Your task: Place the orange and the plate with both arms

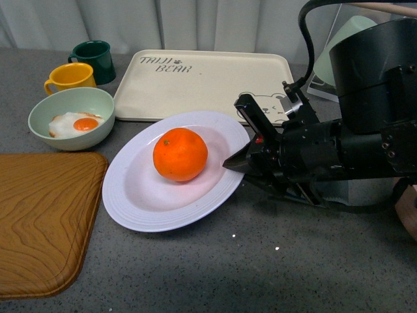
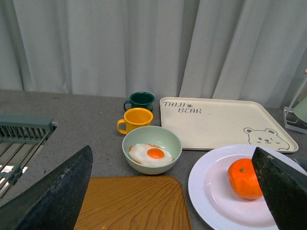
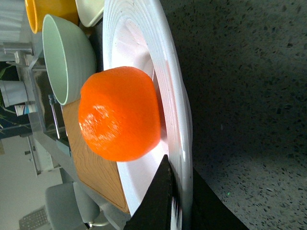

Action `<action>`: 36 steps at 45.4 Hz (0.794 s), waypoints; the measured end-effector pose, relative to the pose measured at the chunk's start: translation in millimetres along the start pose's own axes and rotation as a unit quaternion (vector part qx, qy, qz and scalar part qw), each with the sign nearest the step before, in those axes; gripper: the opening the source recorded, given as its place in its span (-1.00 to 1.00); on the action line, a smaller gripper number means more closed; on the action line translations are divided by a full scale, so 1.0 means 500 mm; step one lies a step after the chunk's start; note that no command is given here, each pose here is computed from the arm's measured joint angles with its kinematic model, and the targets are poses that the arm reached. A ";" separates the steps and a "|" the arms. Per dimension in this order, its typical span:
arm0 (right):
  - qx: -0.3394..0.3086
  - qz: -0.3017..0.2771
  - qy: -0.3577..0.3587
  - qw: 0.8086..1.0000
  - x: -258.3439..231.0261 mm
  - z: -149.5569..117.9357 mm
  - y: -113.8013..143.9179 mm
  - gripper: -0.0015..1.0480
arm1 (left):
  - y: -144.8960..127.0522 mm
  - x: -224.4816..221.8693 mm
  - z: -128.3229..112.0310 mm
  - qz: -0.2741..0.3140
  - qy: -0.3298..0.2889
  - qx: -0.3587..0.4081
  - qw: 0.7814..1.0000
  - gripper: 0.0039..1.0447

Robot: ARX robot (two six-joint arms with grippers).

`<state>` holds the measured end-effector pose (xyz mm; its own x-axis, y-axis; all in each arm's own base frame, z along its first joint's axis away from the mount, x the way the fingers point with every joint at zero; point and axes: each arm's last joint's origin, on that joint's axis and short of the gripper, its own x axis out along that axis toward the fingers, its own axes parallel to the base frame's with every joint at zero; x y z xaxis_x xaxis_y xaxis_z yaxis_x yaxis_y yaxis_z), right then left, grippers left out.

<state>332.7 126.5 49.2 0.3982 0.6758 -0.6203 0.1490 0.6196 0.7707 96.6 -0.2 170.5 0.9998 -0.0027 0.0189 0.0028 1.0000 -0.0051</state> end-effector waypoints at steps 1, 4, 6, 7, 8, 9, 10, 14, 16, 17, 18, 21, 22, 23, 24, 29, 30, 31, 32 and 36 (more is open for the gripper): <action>-0.001 0.004 -0.004 1.000 -0.004 -0.001 -0.001 -0.96 | 0.000 0.000 0.000 0.000 0.000 0.000 1.000 0.88; -0.002 0.021 -0.020 1.000 -0.014 0.000 -0.002 -0.96 | 0.000 0.000 0.000 0.000 0.000 0.000 1.000 0.88; -0.001 0.027 -0.029 0.999 -0.019 0.003 -0.002 -0.96 | 0.000 0.000 0.000 0.000 0.000 0.000 1.000 0.88; -0.001 0.033 -0.035 0.999 -0.023 0.007 -0.001 -0.96 | 0.000 0.000 0.000 0.000 0.000 0.000 1.000 0.88; 0.000 0.039 -0.041 0.998 -0.026 0.012 0.000 -0.97 | 0.000 0.000 0.000 0.000 0.000 0.000 1.000 0.88; -0.002 0.044 -0.047 0.998 -0.030 0.016 0.001 -0.98 | 0.000 0.000 0.000 0.000 0.000 0.000 1.000 0.88; -0.003 0.050 -0.054 0.997 -0.033 0.021 0.003 -0.98 | 0.000 0.000 0.000 0.000 0.000 0.000 1.000 0.88; 0.003 0.072 -0.074 0.995 -0.044 0.043 0.008 -0.98 | 0.000 0.000 0.000 0.000 0.000 0.000 1.000 0.88; 0.003 0.080 -0.082 0.993 -0.047 0.052 0.012 -0.98 | 0.000 0.000 0.000 0.000 0.000 0.000 1.000 0.88; 0.002 0.085 -0.087 0.993 -0.048 0.058 0.015 -0.98 | 0.000 0.000 0.000 0.000 0.000 0.000 1.000 0.88; 0.004 0.090 -0.091 0.992 -0.049 0.064 0.017 -0.98 | 0.000 0.000 0.000 0.000 0.000 0.000 1.000 0.88; 0.001 0.107 -0.098 0.989 -0.047 0.087 0.028 -0.98 | 0.000 0.000 0.000 0.000 0.000 0.000 1.000 0.88; 0.000 0.112 -0.102 0.989 -0.045 0.095 0.032 -0.98 | 0.000 0.000 0.000 0.000 0.000 0.000 1.000 0.88; 0.000 0.116 -0.105 0.988 -0.042 0.104 0.035 -0.98 | 0.000 0.000 0.000 0.000 0.000 0.000 1.000 0.88; 0.002 0.121 -0.109 0.987 -0.037 0.117 0.039 -0.98 | 0.000 0.000 0.000 0.000 0.000 0.000 1.000 0.88; 0.018 0.122 -0.112 0.986 -0.008 0.165 0.040 -0.98 | 0.000 0.000 0.000 0.000 0.000 0.000 1.000 0.88; 0.023 0.121 -0.112 0.986 -0.001 0.175 0.038 -0.98 | 0.000 0.000 0.000 0.000 0.000 0.000 1.000 0.88; 0.026 0.120 -0.113 0.986 0.006 0.185 0.037 -0.98 | 0.000 0.000 0.000 0.000 0.000 0.000 1.000 0.88; 0.031 0.120 -0.114 0.986 0.017 0.200 0.035 -0.98 | 0.000 0.000 0.000 0.000 0.000 0.000 1.000 0.88; 0.046 0.117 -0.115 0.985 0.059 0.253 0.033 -0.98 | 0.000 0.000 0.000 0.000 0.000 0.000 1.000 0.88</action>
<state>461.3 106.1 62.0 0.6239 0.6816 -0.3824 0.1057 0.4113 0.9054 96.6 -0.2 170.5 0.9998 -0.0027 0.0189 0.0028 1.0000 -0.0051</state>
